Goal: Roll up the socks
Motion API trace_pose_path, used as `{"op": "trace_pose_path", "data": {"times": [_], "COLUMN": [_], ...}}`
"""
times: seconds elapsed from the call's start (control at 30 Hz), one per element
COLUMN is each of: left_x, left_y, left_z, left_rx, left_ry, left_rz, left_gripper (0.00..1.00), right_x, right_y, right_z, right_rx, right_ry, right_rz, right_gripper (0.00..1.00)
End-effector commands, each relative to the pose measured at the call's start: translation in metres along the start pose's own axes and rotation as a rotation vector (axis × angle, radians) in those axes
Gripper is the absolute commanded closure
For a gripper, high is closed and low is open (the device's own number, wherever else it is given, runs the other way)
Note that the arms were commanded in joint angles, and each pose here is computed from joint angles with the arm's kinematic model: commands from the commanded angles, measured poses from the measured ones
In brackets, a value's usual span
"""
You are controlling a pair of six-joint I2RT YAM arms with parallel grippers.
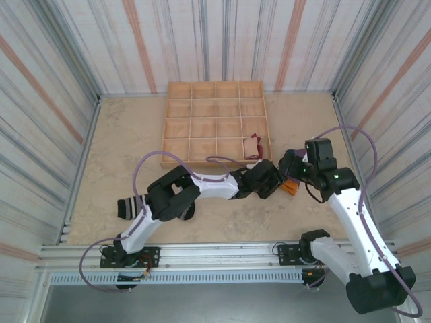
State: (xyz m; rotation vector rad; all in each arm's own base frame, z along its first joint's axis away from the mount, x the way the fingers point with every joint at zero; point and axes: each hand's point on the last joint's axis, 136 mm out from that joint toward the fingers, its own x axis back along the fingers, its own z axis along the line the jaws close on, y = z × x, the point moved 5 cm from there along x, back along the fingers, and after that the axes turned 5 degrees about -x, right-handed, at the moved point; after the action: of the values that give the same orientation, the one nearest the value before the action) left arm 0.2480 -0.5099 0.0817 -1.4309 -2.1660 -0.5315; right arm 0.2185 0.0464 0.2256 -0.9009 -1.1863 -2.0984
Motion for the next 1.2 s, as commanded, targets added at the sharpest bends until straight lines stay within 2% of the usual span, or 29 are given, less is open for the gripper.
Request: {"op": "trace_pose_path", "data": {"times": [0.0, 0.2, 0.5, 0.73, 0.9, 0.97, 1.17], "left_x": [-0.02, -0.032, -0.017, 0.038, 0.085, 0.099, 0.141], "left_y": [-0.004, -0.003, 0.005, 0.002, -0.004, -0.006, -0.011], "left_z": [0.033, 0.046, 0.065, 0.111, 0.145, 0.153, 0.174], "left_rx": [0.073, 0.13, 0.117, 0.063, 0.068, 0.06, 0.043], "left_ry": [0.123, 0.159, 0.196, 0.248, 0.266, 0.265, 0.291], "left_rz": [-0.036, -0.049, -0.049, 0.027, 0.064, 0.09, 0.099], "left_gripper": [0.33, 0.53, 0.99, 1.0, 1.0, 1.0, 1.0], "right_x": [0.004, 0.011, 0.027, 0.029, 0.013, 0.008, -0.011], "right_y": [-0.008, -0.014, -0.025, -0.041, -0.066, -0.078, -0.114], "right_z": [-0.011, -0.018, -0.017, 0.006, 0.018, 0.025, 0.043], "right_rx": [-0.032, -0.05, -0.036, -0.013, 0.096, 0.145, 0.242], "right_ry": [-0.034, -0.02, 0.079, 0.264, 0.278, 0.301, 0.394], "right_rz": [0.015, 0.013, -0.009, 0.077, 0.116, 0.125, 0.161], "right_gripper": [0.01, 0.01, 0.01, 0.04, 0.07, 0.11, 0.29]}}
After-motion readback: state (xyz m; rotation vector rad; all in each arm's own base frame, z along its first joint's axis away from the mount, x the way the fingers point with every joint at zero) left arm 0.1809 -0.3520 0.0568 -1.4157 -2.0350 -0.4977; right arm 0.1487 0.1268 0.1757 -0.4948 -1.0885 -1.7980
